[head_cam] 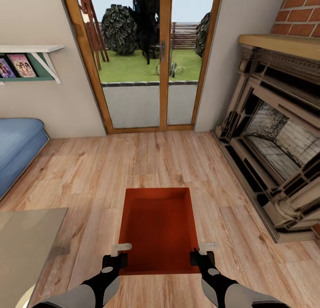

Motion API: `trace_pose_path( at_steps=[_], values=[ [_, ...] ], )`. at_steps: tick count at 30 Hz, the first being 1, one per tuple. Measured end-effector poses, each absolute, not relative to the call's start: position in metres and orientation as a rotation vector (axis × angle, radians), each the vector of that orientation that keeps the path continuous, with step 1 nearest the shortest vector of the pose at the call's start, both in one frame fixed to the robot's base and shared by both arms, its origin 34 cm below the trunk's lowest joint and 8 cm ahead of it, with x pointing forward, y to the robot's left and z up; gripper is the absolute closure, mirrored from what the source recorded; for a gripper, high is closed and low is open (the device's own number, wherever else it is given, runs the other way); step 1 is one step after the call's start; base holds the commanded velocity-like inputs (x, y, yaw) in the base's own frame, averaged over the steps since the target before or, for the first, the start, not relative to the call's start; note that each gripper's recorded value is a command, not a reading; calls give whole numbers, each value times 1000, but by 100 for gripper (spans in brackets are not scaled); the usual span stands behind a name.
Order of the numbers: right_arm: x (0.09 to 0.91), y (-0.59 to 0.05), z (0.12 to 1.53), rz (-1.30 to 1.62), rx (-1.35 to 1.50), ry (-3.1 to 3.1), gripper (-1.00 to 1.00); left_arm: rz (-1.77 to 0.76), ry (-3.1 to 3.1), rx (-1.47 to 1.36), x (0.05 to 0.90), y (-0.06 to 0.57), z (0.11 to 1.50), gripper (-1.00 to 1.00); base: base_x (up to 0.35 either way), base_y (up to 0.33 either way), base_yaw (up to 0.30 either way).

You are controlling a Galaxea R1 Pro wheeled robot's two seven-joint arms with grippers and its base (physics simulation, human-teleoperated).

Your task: Move the two storage containers from the living room to the garage. In the garage, place one container on the floor and stack the other container on top of it (either order is fine).

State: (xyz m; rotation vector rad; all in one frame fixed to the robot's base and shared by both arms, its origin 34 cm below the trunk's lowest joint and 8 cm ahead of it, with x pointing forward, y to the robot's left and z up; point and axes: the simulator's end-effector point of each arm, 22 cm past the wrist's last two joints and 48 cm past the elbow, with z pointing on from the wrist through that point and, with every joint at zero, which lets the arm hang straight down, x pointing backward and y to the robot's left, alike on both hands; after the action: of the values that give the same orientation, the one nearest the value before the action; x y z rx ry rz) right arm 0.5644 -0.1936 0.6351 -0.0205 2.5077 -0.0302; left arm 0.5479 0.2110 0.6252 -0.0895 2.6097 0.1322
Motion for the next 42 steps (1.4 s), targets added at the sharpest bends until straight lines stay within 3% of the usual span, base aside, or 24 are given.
trace_pose_path(
  at_steps=[42],
  values=[
    [588, -195, 667, -26, -17, 2438, 100, 126, 2540, -96, 571, 210, 656, 100, 0, 0, 0]
  ],
)
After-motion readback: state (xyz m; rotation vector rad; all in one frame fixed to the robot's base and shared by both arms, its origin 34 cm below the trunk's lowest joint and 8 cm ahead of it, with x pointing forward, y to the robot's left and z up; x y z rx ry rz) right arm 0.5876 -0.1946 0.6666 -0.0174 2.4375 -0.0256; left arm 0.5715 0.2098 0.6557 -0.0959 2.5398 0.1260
